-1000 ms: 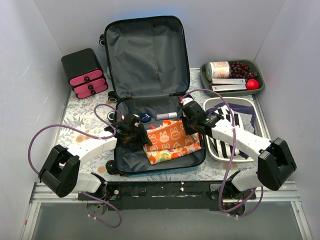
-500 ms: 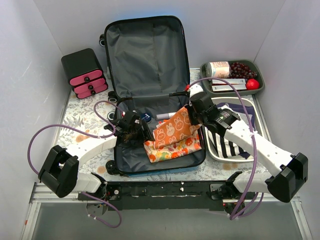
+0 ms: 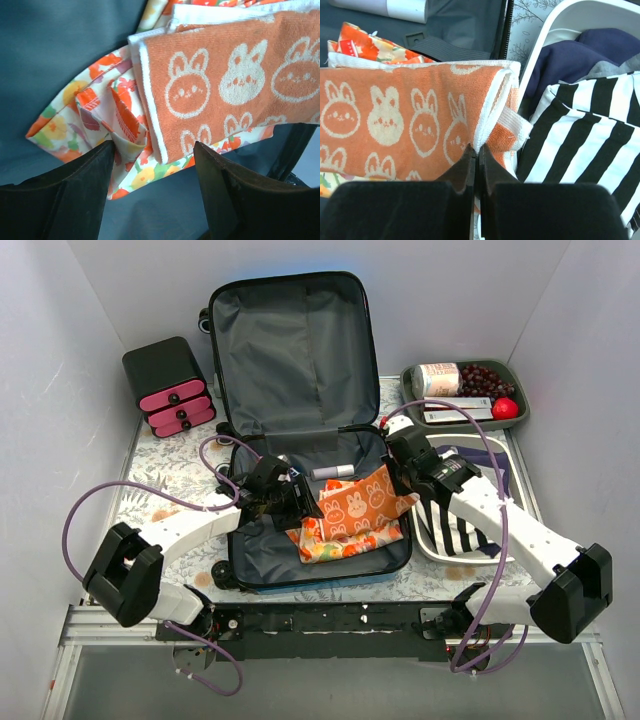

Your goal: Open, take out, and arrange the luggage

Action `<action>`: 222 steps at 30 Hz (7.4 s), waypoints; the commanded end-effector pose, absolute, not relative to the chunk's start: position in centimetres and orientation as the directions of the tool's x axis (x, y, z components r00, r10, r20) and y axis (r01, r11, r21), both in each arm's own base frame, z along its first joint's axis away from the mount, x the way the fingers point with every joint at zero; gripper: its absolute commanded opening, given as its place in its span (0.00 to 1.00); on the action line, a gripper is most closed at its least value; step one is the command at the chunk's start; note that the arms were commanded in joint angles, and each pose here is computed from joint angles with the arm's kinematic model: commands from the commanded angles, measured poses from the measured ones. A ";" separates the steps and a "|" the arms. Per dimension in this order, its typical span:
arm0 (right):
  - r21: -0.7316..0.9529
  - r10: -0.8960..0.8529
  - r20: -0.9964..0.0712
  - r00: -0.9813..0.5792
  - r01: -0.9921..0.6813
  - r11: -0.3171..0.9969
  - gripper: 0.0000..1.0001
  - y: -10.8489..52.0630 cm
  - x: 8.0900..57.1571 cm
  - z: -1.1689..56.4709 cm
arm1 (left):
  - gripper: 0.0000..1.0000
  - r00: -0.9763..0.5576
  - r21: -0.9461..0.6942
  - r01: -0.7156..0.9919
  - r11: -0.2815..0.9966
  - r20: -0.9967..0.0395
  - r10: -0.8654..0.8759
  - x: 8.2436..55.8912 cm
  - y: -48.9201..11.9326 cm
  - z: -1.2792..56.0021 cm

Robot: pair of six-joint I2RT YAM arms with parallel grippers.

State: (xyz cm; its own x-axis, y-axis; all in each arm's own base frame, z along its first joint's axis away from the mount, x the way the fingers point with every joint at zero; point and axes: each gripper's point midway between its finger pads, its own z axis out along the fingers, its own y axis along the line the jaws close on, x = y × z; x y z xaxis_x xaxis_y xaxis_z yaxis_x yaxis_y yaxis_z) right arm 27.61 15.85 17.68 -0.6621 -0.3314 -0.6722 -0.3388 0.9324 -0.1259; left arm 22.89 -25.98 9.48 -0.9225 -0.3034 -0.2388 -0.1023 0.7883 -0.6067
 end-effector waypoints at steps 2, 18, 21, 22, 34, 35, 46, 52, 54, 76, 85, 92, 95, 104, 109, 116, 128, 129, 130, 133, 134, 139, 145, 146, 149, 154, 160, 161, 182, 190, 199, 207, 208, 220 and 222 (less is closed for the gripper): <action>-0.139 -0.285 -0.688 -0.667 -0.265 0.954 0.17 14.9 28.6 18.0 | 0.64 -0.922 -0.639 -0.055 0.768 -0.264 -0.285 23.4 -27.6 11.0; 0.094 -0.174 -0.590 -0.788 -0.281 0.955 0.84 14.8 28.5 14.0 | 0.64 -0.918 -0.615 -0.072 0.786 -0.268 -0.294 23.3 -26.9 10.4; 0.151 -0.160 -0.615 -0.772 -0.315 0.937 0.61 15.8 28.2 14.8 | 0.64 -0.917 -0.610 -0.072 0.789 -0.271 -0.293 23.4 -26.9 10.3; 0.162 -0.155 -0.625 -0.765 -0.321 0.933 0.41 15.9 28.2 15.1 | 0.64 -0.917 -0.602 -0.075 0.795 -0.272 -0.292 23.4 -26.8 10.1; 0.052 0.003 -0.802 -0.597 -0.065 0.997 0.01 9.9 29.8 22.0 | 0.63 -0.914 -0.536 -0.110 0.837 -0.275 -0.297 22.9 -25.2 8.6; 0.053 0.029 -0.832 -0.555 -0.027 0.998 0.01 8.9 29.9 23.1 | 0.63 -0.914 -0.534 -0.111 0.838 -0.275 -0.297 22.9 -25.1 8.5; 0.276 0.372 -0.914 -0.165 0.420 0.865 0.01 -1.5 30.7 26.9 | 0.63 -0.920 -0.542 -0.092 0.835 -0.275 -0.280 22.9 -25.4 8.8; 0.352 0.527 -0.843 -0.108 0.629 0.693 0.01 -5.1 28.6 23.1 | 0.62 -0.919 -0.554 -0.079 0.829 -0.282 -0.277 22.7 -25.5 9.4; 0.384 0.563 -0.822 -0.078 0.655 0.651 0.01 -5.4 27.2 21.8 | 0.62 -0.917 -0.558 -0.076 0.826 -0.287 -0.278 22.7 -25.5 9.6; 0.528 0.728 -0.641 -0.245 0.547 0.649 0.49 -0.3 20.2 16.4 | 0.63 -0.916 -0.522 -0.087 0.849 -0.294 -0.274 21.0 -23.4 8.9; 0.199 0.448 -0.835 -0.319 0.583 0.787 0.68 -5.1 17.6 21.1 | 0.63 -0.909 -0.517 -0.097 0.850 -0.303 -0.288 21.4 -23.4 9.1; 0.177 0.226 -0.816 -0.532 0.141 0.974 0.71 1.3 21.1 20.4 | 0.63 -0.903 -0.514 -0.096 0.852 -0.315 -0.292 21.9 -23.4 9.3; 0.179 0.204 -0.707 -0.677 0.108 0.978 0.71 2.6 21.1 17.1 | 0.63 -0.903 -0.514 -0.097 0.852 -0.315 -0.292 22.0 -23.6 9.4; 0.092 0.241 -0.597 -0.765 0.233 0.968 0.69 1.0 20.9 13.2 | 0.63 -0.905 -0.516 -0.097 0.851 -0.311 -0.292 22.3 -23.9 9.3; 0.012 0.321 -0.545 -0.774 0.376 0.926 0.66 -0.9 19.9 10.8 | 0.63 -0.904 -0.510 -0.091 0.856 -0.318 -0.285 22.4 -23.9 9.3; -0.002 0.378 -0.626 -0.682 0.486 0.874 0.59 -2.6 20.9 10.1 | 0.63 -0.906 -0.527 -0.099 0.844 -0.303 -0.296 22.2 -24.1 9.3; 0.103 0.410 -0.688 -0.599 0.479 0.872 0.01 -1.8 23.1 11.8 | 0.63 -0.905 -0.525 -0.082 0.847 -0.316 -0.283 22.6 -24.3 9.7; 0.112 0.412 -0.682 -0.604 0.471 0.875 0.01 -1.5 23.0 12.0 | 0.63 -0.905 -0.525 -0.078 0.847 -0.319 -0.281 22.7 -24.4 9.7; 0.136 0.427 -0.637 -0.641 0.452 0.882 0.01 -0.5 22.4 11.6 | 0.62 -0.905 -0.525 -0.078 0.848 -0.319 -0.281 22.7 -24.4 9.7; 0.235 0.467 -0.533 -0.706 0.407 0.883 0.01 2.3 21.5 11.4 | 0.62 -0.905 -0.519 -0.077 0.851 -0.322 -0.278 22.7 -24.3 9.5; 0.253 0.481 -0.503 -0.718 0.410 0.876 0.01 2.8 21.0 11.3 | 0.62 -0.905 -0.518 -0.076 0.852 -0.324 -0.277 22.8 -24.3 9.5; 0.362 0.540 -0.445 -0.714 0.408 0.838 0.01 4.8 20.5 12.2 | 0.62 -0.902 -0.511 -0.100 0.854 -0.315 -0.294 22.7 -24.0 9.2; 0.457 0.611 -0.382 -0.694 0.433 0.777 0.04 6.4 20.8 11.1 | 0.63 -0.900 -0.523 -0.099 0.847 -0.315 -0.300 22.5 -24.0 9.2; 0.453 0.614 -0.395 -0.683 0.436 0.777 0.09 6.1 21.0 11.2 | 0.63 -0.901 -0.517 -0.101 0.850 -0.315 -0.299 22.4 -23.9 9.1; 0.412 0.580 -0.495 -0.647 0.413 0.812 0.37 4.7 21.9 13.2 | 0.63 -0.903 -0.513 -0.107 0.852 -0.307 -0.299 22.3 -23.9 8.7; 0.344 0.317 -0.662 -0.679 0.101 0.934 0.70 5.5 23.3 17.9 | 0.63 -0.906 -0.506 -0.110 0.855 -0.303 -0.296 22.3 -23.8 8.3; 0.222 -0.017 -0.742 -0.670 -0.269 0.937 0.79 13.1 22.6 19.7 | 0.62 -0.911 -0.477 -0.126 0.870 -0.291 -0.291 22.2 -23.5 7.0; 0.194 -0.067 -0.728 -0.682 -0.299 0.934 0.80 14.3 22.6 19.1 | 0.62 -0.913 -0.471 -0.134 0.872 -0.283 -0.293 22.0 -23.4 6.7; -0.234 -0.622 -0.452 -0.639 -0.588 0.774 0.74 22.5 27.0 9.4 | 0.09 -0.903 -0.447 -0.152 0.882 -0.299 -0.307 22.8 -23.2 5.9; -0.014 -0.584 -0.457 -0.672 -0.650 0.759 0.33 24.2 24.1 7.5 | 0.07 -0.885 -0.416 -0.174 0.893 -0.332 -0.327 23.9 -22.8 6.5; 0.314 -0.525 -0.492 -0.694 -0.705 0.636 0.01 29.8 19.8 8.7 | 0.00 -0.800 -0.351 -0.261 0.899 -0.442 -0.405 24.6 -19.3 9.4; 0.161 -0.377 -0.625 -0.683 -0.585 0.795 0.01 29.5 23.8 13.4 | 0.00 -0.790 -0.367 -0.166 0.915 -0.506 -0.347 25.0 -19.2 11.3; 0.146 -0.355 -0.633 -0.688 -0.557 0.818 0.01 28.8 24.0 13.9 | 0.00 -0.781 -0.386 -0.138 0.912 -0.523 -0.340 25.5 -19.8 11.8; 0.034 -0.150 -0.559 -0.815 -0.203 0.979 0.01 20.6 22.0 11.9 | 0.01 -0.774 -0.433 0.080 0.898 -0.595 -0.218 28.2 -23.8 13.5; 0.010 -0.125 -0.555 -0.822 -0.157 0.988 0.06 19.6 22.2 11.2 | 0.02 -0.778 -0.399 0.046 0.916 -0.590 -0.218 28.3 -23.1 12.1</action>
